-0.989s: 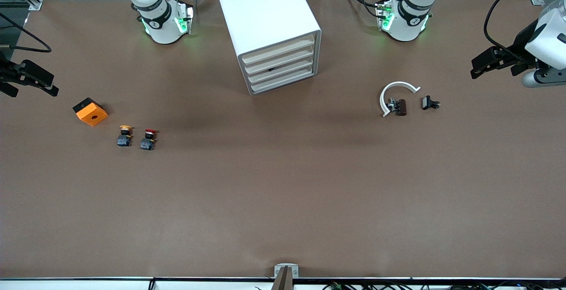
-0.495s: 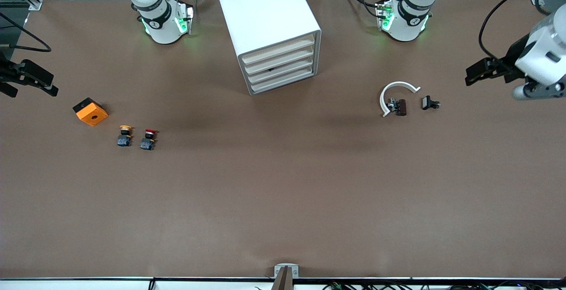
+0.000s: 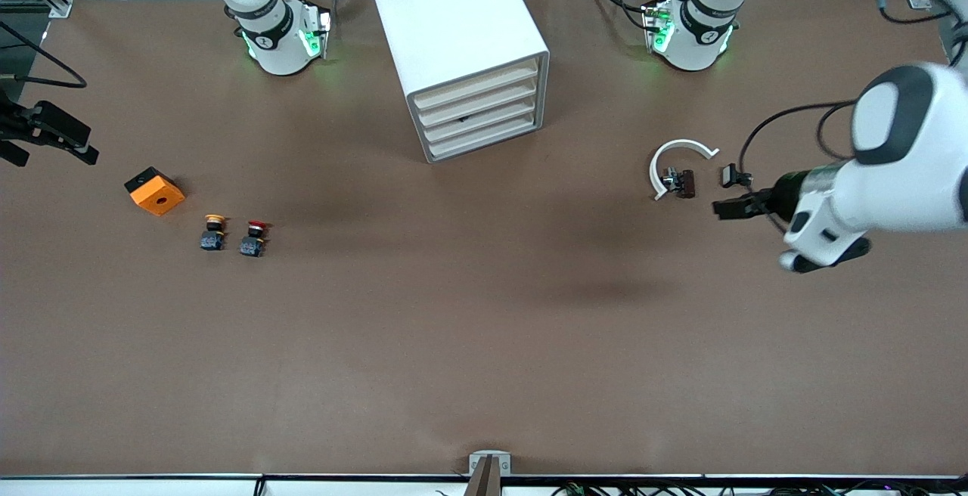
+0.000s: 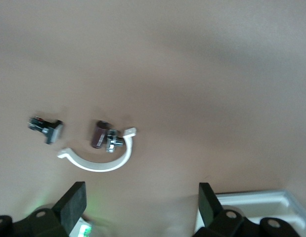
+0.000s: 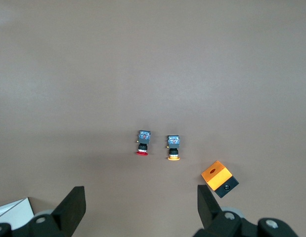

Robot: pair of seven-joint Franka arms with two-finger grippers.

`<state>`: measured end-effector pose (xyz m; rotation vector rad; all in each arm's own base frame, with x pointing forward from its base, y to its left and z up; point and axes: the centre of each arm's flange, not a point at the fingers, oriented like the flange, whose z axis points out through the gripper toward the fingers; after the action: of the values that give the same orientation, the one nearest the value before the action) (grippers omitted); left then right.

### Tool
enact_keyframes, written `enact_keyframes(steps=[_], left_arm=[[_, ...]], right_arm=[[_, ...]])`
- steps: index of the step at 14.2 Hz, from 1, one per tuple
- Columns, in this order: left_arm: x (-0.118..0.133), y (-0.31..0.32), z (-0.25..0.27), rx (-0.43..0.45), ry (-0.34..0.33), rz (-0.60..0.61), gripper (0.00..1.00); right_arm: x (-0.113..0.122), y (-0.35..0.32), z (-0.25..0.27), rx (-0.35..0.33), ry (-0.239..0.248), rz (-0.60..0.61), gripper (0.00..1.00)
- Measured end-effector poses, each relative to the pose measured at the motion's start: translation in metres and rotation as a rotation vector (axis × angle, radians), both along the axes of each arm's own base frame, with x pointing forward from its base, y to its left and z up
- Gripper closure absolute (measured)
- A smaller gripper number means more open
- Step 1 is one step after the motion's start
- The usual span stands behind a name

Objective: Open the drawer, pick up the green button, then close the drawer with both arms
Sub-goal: 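Reach the left gripper to the white cabinet's drawer front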

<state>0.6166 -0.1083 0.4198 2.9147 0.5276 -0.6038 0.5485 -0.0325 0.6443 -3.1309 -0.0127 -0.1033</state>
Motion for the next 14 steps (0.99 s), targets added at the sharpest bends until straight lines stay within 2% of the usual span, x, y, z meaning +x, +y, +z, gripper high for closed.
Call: enact_keyframes(steps=[4, 8, 11, 14], left_arm=[[0.008, -0.085, -0.051, 0.133, 0.101, 0.236, 0.0], [0.01, -0.16, -0.114, 0.249, 0.155, 0.505, 0.0], [0.0, -0.194, -0.151, 0.337, 0.284, 0.783, 0.0], [-0.016, -0.22, -0.174, 0.422, 0.367, 0.906, 0.0]], right_arm=[[0.0, 0.0, 0.001, 0.0, -0.002, 0.0, 0.0], [0.0, 0.0, 0.001, 0.0, -0.004, 0.0, 0.0], [0.0, 0.0, 0.001, 0.0, -0.005, 0.0, 0.0], [0.0, 0.0, 0.001, 0.0, -0.005, 0.0, 0.0]])
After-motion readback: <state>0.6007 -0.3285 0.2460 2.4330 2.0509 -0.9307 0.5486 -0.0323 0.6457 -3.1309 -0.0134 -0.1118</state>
